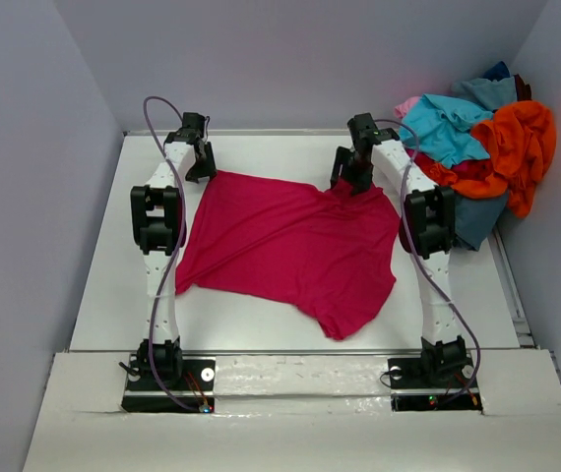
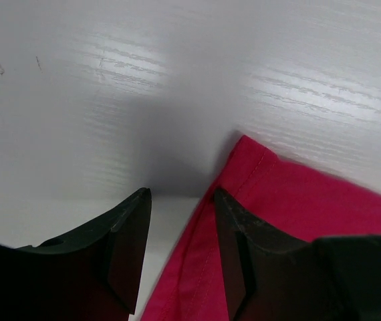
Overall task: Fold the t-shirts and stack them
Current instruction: Flatten the tshirt out
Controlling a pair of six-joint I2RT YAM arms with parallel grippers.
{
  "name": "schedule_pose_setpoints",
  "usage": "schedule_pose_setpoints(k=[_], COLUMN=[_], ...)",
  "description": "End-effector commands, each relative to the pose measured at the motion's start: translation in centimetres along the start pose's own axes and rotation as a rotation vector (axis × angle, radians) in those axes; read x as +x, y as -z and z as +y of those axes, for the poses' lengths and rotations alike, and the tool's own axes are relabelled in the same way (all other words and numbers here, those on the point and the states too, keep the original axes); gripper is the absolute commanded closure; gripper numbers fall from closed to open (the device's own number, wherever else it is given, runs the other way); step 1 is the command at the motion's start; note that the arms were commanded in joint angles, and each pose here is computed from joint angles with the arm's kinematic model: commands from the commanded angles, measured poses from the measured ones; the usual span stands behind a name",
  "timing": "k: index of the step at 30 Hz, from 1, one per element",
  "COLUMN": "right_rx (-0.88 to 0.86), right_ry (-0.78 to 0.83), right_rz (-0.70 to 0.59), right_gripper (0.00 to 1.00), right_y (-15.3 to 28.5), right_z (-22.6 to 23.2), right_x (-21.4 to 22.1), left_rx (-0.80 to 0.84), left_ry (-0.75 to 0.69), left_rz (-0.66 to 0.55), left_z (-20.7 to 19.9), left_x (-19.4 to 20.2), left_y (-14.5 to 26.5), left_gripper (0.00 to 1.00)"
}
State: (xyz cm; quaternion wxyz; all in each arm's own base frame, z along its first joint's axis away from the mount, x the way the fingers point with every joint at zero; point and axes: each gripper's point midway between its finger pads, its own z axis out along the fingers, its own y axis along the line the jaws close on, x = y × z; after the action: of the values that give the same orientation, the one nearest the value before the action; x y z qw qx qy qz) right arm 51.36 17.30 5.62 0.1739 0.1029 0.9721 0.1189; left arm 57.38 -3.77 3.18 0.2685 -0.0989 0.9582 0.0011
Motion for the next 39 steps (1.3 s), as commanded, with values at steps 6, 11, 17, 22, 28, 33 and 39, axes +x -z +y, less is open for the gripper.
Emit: schedule_pose_setpoints(k=[6, 11, 17, 22, 28, 33, 39], right_rx=[-0.001, -0.008, -0.026, -0.03, -0.044, -0.064, -0.108], right_ry=[-0.049, -0.06, -0.081, -0.075, -0.089, -0.09, -0.065], right_rz=[-0.113, -0.096, -0.084, -0.104, -0.093, -0.082, -0.086], right_gripper=[0.3, 0.3, 0.3, 0.3, 0.3, 0.3, 0.3], right_y=[1.0, -0.6, -2.1, -1.8, -2.2, -2.6, -3.2], right_z=[-0.2, -0.6, -1.7, -2.0, -2.6, -2.9, -2.5], right_x=[-3.7, -3.8, -4.2, -4.8, -5.1, -5.2, -5.9], left_rx=[0.007, -0.084, -0.177, -0.233, -0.318, -0.353, -0.386], left_ry=[-0.009, -0.015, -0.026, -0.028, -0.015, 0.006, 0.056], left_rz=[-0.051, -0.012, 0.033, 0.059, 0.102, 0.127, 0.125], left_z=[0.2, 1.9, 3.8, 4.8, 6.7, 8.3, 10.7], left_x=[-1.7, -0.5, 1.4, 2.4, 3.9, 4.8, 4.4], left_y=[3.3, 2.4, 1.7, 1.5, 1.3, 1.5, 2.2], left_gripper=[0.46, 0.46, 0.46, 0.46, 0.44, 0.44, 0.43])
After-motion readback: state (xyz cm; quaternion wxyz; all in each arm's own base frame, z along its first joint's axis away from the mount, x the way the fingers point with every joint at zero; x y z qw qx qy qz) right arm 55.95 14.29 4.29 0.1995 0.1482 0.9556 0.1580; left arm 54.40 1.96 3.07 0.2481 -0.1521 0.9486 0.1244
